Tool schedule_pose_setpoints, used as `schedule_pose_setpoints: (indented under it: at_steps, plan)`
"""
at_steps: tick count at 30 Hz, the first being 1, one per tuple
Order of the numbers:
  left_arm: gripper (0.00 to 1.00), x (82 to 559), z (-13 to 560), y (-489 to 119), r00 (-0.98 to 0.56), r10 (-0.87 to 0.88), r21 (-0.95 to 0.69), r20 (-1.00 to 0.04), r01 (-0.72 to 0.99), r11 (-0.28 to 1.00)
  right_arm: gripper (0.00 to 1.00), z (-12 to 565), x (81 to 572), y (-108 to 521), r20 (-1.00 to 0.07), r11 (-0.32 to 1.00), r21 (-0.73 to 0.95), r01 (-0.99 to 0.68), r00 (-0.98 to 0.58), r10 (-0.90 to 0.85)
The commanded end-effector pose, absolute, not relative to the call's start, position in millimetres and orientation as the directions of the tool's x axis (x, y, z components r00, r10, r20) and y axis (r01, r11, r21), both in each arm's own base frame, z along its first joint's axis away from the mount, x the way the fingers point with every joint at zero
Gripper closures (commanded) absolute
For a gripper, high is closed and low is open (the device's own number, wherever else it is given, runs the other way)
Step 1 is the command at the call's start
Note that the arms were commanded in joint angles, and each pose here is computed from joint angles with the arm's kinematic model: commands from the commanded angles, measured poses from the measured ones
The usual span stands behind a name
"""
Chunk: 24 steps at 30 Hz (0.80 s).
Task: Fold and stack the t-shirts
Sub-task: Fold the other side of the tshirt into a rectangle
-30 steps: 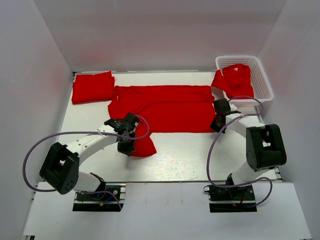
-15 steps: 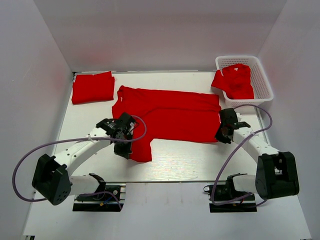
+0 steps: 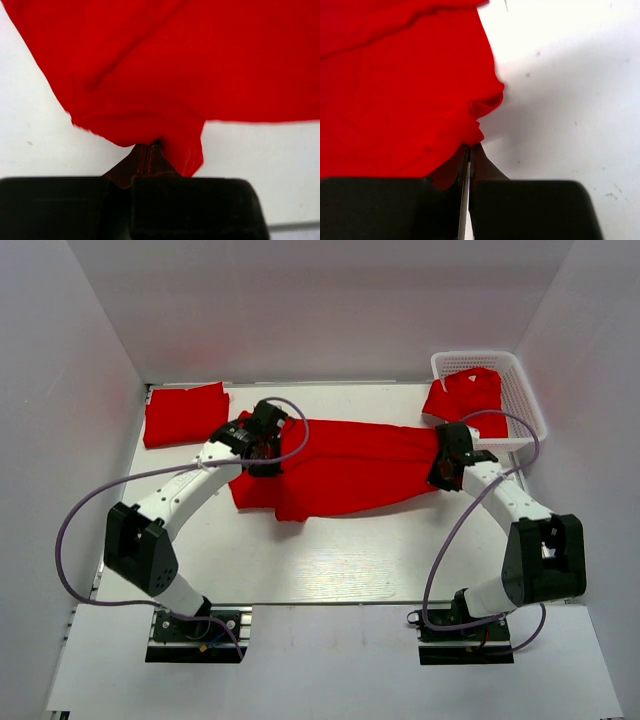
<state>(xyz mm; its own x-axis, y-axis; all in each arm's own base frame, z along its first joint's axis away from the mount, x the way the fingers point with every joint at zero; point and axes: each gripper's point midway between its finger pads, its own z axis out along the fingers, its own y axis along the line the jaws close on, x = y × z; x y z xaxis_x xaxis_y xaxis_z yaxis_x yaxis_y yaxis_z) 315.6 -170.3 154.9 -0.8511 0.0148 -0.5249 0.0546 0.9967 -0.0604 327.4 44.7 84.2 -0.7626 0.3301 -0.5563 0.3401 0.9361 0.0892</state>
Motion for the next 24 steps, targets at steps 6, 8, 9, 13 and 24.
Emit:
schedule_pose_setpoints:
  at_steps: [6,8,9,13,24]
  plan:
    - [1.0,401.4,194.6,-143.0,-0.733,-0.03,0.026,-0.679,-0.065,0.998,1.0,116.9,373.4,33.7,-0.631,0.944,0.02,0.328,-0.728,0.266]
    - [1.0,415.8,194.7,-136.7,-0.731,-0.03,0.038,-0.682,-0.077,0.996,1.0,120.6,383.9,32.9,-0.638,0.946,0.01,0.324,-0.727,0.256]
    - [1.0,421.6,194.3,-132.8,-0.728,-0.037,0.045,-0.684,-0.093,0.995,1.0,124.1,390.4,33.2,-0.642,0.947,0.002,0.323,-0.725,0.248]
    - [1.0,440.4,190.9,-117.0,-0.734,-0.041,0.08,-0.678,-0.129,0.988,1.0,122.0,400.1,30.9,-0.631,0.947,-0.025,0.32,-0.74,0.233]
    - [1.0,493.3,181.9,-112.4,-0.663,0.042,0.089,-0.747,-0.037,0.995,1.0,115.6,432.2,23.6,-0.623,0.943,-0.058,0.328,-0.75,0.222]
